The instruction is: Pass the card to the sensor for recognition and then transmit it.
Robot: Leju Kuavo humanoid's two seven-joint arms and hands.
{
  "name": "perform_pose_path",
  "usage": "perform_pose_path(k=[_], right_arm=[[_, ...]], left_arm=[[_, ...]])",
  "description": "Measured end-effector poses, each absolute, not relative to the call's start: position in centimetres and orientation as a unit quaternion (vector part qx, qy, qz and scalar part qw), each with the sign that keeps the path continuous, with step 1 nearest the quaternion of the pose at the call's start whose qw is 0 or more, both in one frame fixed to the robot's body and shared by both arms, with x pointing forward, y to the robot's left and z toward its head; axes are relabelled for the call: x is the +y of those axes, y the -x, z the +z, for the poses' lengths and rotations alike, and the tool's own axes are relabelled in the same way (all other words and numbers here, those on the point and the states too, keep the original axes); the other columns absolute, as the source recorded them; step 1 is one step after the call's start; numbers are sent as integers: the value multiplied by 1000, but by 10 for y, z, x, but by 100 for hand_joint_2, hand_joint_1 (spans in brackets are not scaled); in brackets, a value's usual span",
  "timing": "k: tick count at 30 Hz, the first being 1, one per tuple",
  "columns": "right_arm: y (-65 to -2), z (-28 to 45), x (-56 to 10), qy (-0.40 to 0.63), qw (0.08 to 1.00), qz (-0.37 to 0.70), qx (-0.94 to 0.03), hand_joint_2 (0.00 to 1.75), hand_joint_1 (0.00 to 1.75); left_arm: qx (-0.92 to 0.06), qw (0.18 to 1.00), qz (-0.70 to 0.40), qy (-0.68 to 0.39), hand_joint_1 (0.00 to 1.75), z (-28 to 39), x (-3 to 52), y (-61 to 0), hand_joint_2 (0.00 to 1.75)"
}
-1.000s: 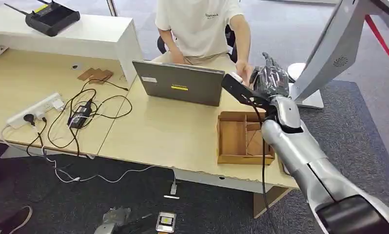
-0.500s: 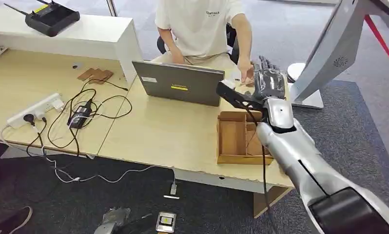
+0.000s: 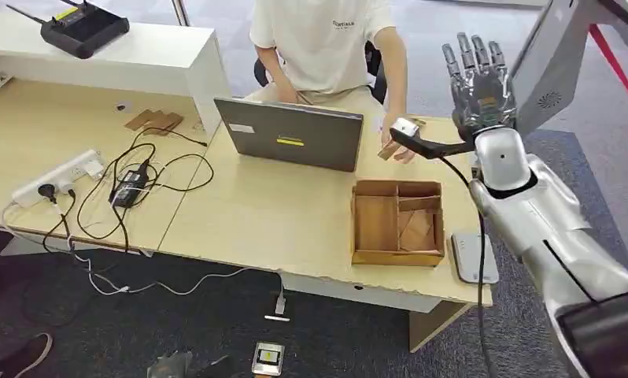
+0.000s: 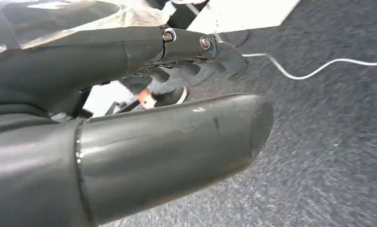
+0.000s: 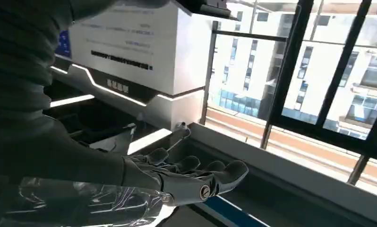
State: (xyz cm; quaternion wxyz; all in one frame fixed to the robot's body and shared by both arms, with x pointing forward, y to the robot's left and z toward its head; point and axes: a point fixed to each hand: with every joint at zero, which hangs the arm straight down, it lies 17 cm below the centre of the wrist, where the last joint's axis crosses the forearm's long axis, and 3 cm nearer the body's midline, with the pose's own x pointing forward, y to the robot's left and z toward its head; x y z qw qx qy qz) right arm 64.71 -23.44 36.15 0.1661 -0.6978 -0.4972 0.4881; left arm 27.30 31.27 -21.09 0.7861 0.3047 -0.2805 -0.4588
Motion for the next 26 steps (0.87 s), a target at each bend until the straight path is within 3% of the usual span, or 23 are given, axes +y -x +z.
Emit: perform_pose_path(k=[9,19,26], right_arm=[[-638,347,-393,744,271,425,-439,175,0],[-586,261,-542,759,417,374,-333,175,0],[-548,214,-595,757,462,364,-283,175,0]], left_arm=[[-259,811,-413,-322,0,-221,342,-237,0],[-242,833,-373,-329,0,-227,355,-215,0],[-239,836,-368,-329,0,-227,356,-213,0]])
